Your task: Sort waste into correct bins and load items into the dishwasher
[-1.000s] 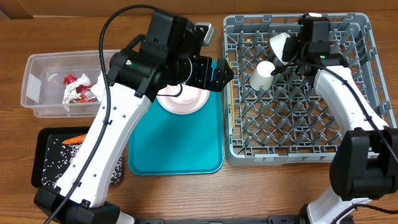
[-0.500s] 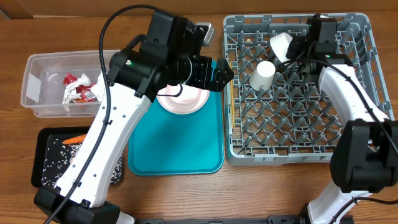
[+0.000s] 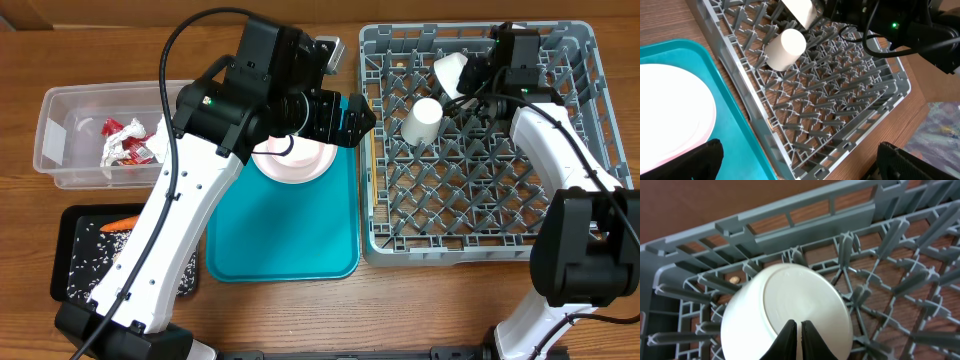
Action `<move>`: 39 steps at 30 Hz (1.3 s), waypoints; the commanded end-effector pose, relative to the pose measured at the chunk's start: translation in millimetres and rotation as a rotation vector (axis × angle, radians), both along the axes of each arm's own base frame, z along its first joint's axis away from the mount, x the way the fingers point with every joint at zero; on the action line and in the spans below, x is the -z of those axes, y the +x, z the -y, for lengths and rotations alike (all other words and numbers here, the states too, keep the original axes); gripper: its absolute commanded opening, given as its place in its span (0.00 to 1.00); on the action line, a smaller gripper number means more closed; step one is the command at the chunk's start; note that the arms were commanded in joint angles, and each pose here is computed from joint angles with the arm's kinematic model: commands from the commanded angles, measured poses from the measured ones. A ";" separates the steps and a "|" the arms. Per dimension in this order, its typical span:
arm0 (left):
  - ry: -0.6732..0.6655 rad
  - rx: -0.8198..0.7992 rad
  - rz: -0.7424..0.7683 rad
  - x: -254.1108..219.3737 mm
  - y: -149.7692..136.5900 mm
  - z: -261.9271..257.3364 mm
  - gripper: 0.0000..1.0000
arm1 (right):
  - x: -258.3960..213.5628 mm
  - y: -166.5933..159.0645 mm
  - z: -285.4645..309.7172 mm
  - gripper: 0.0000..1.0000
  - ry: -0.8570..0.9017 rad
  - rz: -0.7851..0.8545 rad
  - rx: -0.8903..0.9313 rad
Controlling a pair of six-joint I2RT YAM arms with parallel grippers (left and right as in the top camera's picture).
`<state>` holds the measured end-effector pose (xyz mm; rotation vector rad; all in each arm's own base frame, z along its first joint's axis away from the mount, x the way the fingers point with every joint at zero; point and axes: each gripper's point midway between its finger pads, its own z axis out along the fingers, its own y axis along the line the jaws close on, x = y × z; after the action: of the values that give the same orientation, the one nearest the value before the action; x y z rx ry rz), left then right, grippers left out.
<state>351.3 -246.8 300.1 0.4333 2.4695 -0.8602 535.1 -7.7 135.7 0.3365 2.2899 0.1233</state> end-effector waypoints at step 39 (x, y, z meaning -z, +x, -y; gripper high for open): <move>-0.001 0.007 0.034 -8.4 1.2 -1.6 1.00 | -65.1 -30.3 -52.6 0.13 0.212 0.027 -0.226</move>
<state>351.4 -246.8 300.2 0.4338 2.4689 -0.8601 505.0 37.8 121.6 0.2425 2.4438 0.4328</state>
